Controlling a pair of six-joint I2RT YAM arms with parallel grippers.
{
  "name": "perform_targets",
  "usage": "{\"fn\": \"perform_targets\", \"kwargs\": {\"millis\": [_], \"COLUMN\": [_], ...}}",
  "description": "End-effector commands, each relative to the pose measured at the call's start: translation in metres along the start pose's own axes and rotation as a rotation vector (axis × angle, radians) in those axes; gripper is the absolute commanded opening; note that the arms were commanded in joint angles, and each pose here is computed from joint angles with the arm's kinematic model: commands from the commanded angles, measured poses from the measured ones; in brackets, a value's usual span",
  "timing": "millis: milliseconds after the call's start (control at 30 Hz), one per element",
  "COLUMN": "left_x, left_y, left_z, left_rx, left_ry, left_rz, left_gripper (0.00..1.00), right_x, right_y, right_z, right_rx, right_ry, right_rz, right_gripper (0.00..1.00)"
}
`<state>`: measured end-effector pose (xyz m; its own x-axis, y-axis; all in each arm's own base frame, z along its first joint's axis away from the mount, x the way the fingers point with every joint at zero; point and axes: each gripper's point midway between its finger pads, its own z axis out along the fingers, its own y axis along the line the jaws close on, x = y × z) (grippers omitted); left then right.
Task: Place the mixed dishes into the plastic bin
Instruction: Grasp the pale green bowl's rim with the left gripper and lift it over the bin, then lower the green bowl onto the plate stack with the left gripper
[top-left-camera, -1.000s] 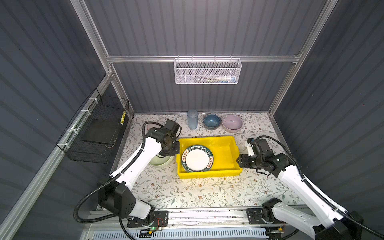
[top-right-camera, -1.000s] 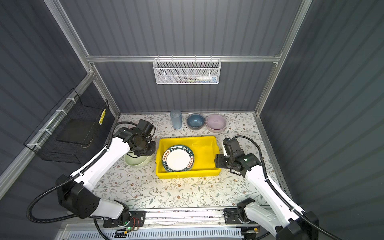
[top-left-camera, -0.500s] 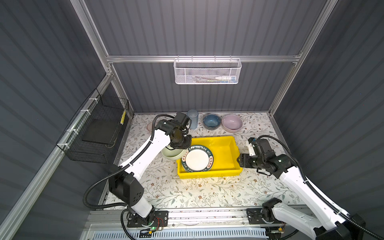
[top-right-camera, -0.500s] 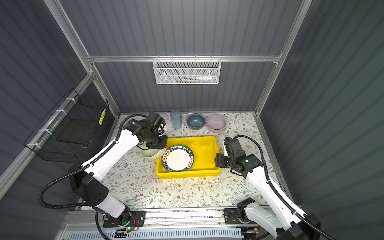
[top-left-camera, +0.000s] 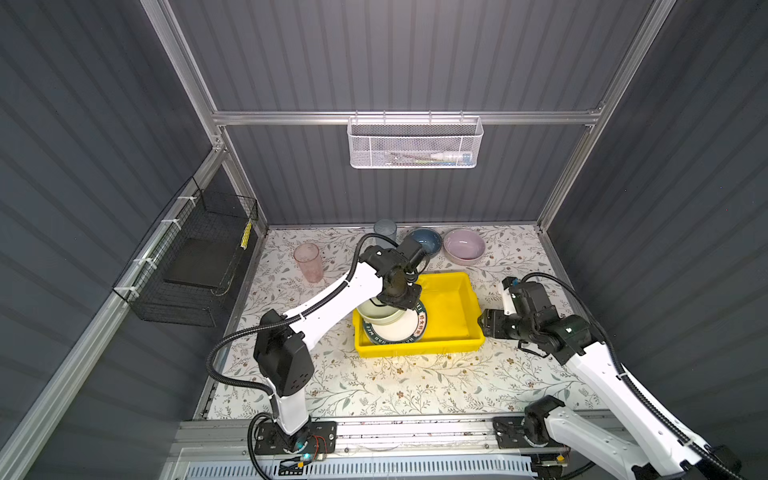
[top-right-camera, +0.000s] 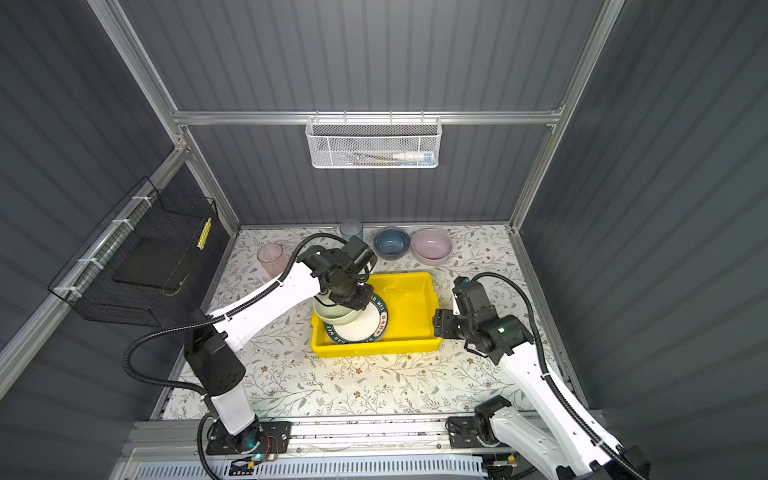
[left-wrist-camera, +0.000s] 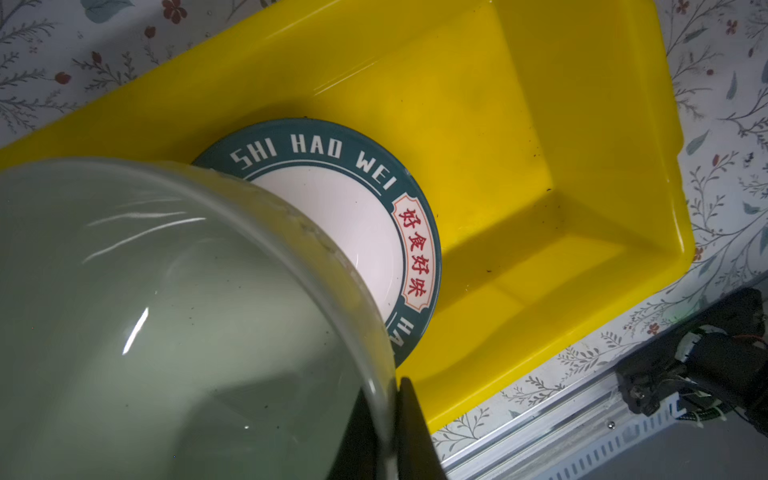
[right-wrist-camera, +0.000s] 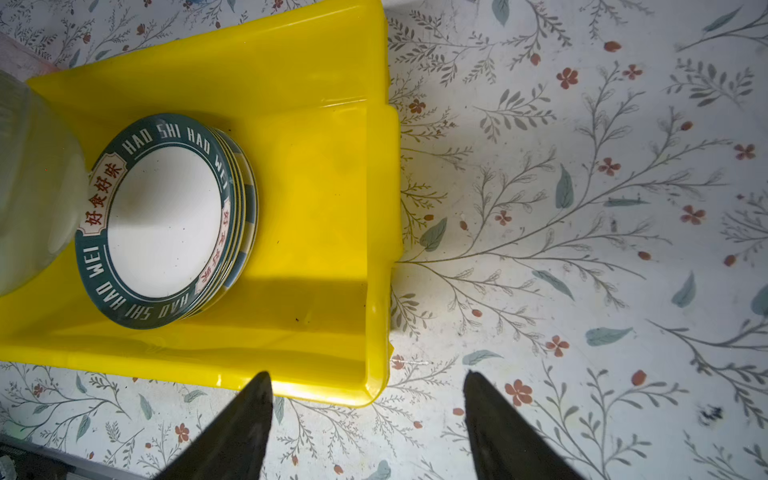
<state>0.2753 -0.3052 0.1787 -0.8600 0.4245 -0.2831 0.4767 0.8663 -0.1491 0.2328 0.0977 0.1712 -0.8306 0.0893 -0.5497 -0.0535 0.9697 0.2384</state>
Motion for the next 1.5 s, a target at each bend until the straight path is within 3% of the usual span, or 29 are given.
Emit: {"fn": "perform_targets", "kwargs": {"millis": [0, 567, 1467], "left_x": [-0.019, -0.013, -0.002], "left_y": [0.001, -0.004, -0.011], "left_z": [-0.010, 0.034, 0.069], "left_rx": [-0.037, -0.060, -0.030], "left_ry": [-0.082, -0.047, 0.028], "left_rz": [0.015, 0.003, -0.014], "left_gripper": [0.00, 0.00, 0.02], "right_x": [0.009, 0.015, 0.019], "right_y": [-0.008, -0.009, -0.011], "right_z": [0.000, 0.006, 0.012], "right_rx": [0.033, 0.032, 0.035], "right_ry": [0.019, 0.029, 0.031], "right_rz": [0.007, 0.013, 0.013], "right_gripper": [0.73, 0.73, 0.73]}}
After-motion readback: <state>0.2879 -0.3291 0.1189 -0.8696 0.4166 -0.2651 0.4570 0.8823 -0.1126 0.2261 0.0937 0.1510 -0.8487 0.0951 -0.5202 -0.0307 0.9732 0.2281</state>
